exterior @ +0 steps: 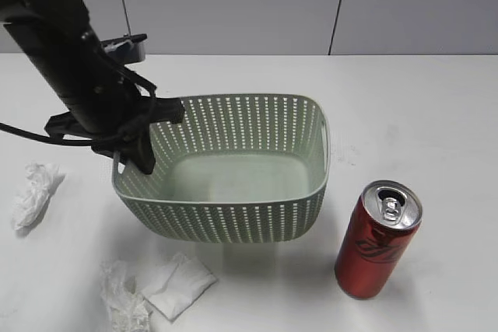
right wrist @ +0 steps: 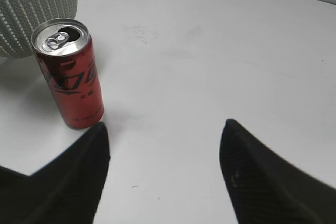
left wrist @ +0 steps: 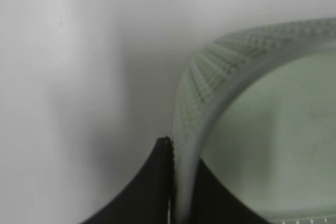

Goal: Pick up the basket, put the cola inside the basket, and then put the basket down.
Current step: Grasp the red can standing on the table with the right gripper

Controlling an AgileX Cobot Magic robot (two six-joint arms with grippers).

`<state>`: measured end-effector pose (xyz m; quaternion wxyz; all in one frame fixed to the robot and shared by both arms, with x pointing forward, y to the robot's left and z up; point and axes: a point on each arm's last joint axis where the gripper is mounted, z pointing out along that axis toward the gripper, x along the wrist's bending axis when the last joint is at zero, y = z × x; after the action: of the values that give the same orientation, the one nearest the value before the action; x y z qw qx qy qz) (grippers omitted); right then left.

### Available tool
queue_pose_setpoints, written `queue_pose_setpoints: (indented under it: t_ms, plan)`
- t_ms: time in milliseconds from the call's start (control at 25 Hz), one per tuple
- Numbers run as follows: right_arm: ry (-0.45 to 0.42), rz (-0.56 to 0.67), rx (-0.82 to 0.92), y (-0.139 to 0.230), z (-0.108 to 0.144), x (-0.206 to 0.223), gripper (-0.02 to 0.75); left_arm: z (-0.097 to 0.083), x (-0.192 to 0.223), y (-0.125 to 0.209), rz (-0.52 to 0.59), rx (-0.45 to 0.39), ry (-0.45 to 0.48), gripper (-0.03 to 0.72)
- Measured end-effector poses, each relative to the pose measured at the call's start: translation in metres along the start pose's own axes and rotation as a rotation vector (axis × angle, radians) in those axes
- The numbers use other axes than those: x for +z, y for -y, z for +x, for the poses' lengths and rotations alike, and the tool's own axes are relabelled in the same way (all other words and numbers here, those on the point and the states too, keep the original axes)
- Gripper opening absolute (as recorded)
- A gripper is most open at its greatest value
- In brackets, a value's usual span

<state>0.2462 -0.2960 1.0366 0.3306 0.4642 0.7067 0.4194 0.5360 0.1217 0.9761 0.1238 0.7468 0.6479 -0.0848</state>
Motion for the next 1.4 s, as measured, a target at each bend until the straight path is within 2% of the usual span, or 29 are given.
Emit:
queue_pose_setpoints:
  t_ms: [320,480,560,720,1000,1240,1400]
  plan:
    - [-0.007,-0.003,0.005,-0.001,0.001,0.0,0.504,0.006,0.0,-0.003,-0.029,0.047,-0.059,-0.003]
    - [-0.077,0.005,0.045,-0.019,0.005,-0.003,0.545,0.013,-0.002,-0.007,-0.045,0.021,-0.061,-0.003]
    - [-0.119,0.046,0.072,-0.036,0.008,-0.003,0.568,0.021,-0.005,-0.01,-0.055,-0.004,-0.064,-0.003]
    - [-0.171,0.215,0.033,-0.073,0.008,0.014,0.599,0.035,-0.008,-0.015,-0.067,-0.045,-0.073,-0.003]
    - [-0.307,0.452,-0.066,-0.126,0.011,0.085,0.605,0.037,-0.009,-0.018,-0.092,-0.05,-0.072,-0.003]
    - [-0.404,0.738,-0.032,-0.131,0.028,0.157,0.606,0.039,-0.009,-0.019,-0.1,-0.031,-0.095,-0.003]
    - [-0.365,0.902,-0.071,-0.122,0.051,0.192,0.605,0.04,-0.01,-0.019,-0.109,-0.023,-0.104,-0.003]
